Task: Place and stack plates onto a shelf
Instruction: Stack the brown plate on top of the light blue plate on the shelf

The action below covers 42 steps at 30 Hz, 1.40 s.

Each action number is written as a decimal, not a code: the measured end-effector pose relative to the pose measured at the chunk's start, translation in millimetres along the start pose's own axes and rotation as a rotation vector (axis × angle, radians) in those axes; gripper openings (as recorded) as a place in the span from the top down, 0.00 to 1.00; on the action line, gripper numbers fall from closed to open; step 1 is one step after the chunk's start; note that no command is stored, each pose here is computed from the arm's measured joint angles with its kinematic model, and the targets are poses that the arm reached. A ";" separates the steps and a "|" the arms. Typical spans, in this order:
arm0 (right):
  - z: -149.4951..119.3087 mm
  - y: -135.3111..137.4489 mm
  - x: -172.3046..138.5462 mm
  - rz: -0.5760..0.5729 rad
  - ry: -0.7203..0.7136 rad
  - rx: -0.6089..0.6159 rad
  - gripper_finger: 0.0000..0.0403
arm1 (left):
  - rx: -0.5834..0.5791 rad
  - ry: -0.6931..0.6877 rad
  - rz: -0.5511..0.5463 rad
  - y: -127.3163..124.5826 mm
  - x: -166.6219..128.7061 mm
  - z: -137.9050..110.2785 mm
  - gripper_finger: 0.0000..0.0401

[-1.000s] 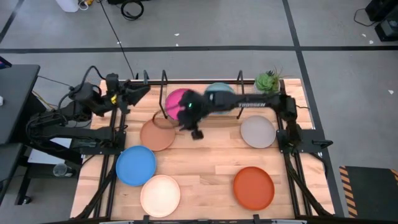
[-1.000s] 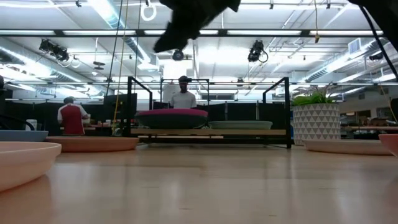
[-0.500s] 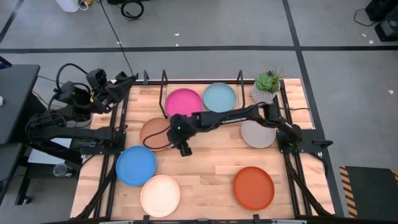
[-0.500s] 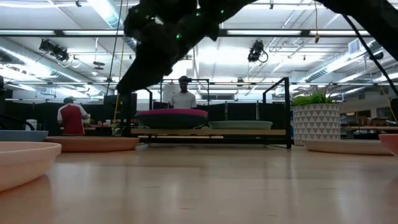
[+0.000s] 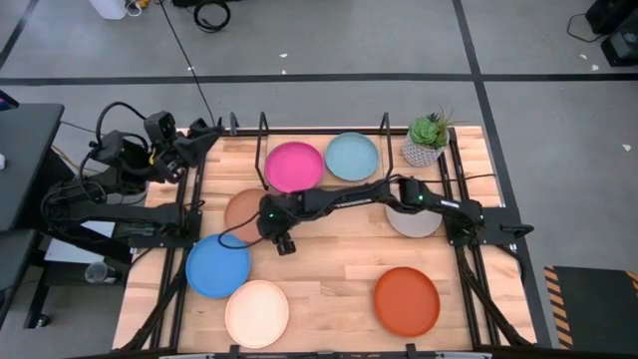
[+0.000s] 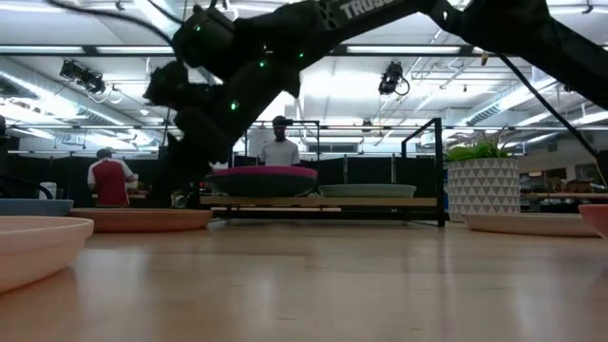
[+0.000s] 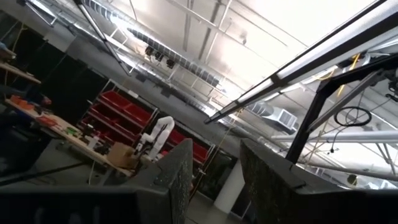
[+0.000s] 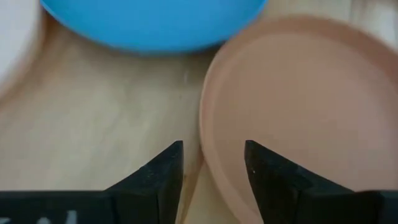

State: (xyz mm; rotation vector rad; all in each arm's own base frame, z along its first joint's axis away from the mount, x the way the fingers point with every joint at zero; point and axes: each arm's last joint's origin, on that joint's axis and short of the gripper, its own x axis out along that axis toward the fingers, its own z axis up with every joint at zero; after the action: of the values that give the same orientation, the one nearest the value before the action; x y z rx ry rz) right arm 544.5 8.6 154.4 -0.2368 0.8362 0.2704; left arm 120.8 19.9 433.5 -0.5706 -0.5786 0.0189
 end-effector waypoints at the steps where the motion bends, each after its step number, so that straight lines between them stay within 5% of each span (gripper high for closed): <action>1: -2.5 0.5 0.9 0.000 0.023 -0.005 0.58 | 0.000 0.005 -0.002 0.1 0.0 -0.3 0.65; 18: -23.0 12.0 0.4 0.012 0.206 -0.042 0.95 | 0.000 0.018 -0.013 -0.2 -0.3 -0.8 0.65; 24: -19.6 28.0 -17.8 0.073 0.292 0.028 0.94 | 0.001 0.018 -0.013 -0.2 -0.4 -0.7 0.65; 33: 1.8 42.3 -73.2 0.201 0.302 0.177 0.96 | 0.002 0.024 -0.009 0.2 -0.4 -1.3 0.65; 42: 27.8 38.5 -161.9 0.147 0.217 0.123 0.94 | 0.017 0.139 0.073 8.3 -1.0 -12.6 0.65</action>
State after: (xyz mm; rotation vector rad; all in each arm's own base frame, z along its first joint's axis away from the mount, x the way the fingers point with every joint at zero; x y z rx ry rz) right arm 447.7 30.4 290.8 -0.0907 1.0838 0.3332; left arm 127.6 20.5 420.0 -0.5715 -0.4221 0.0522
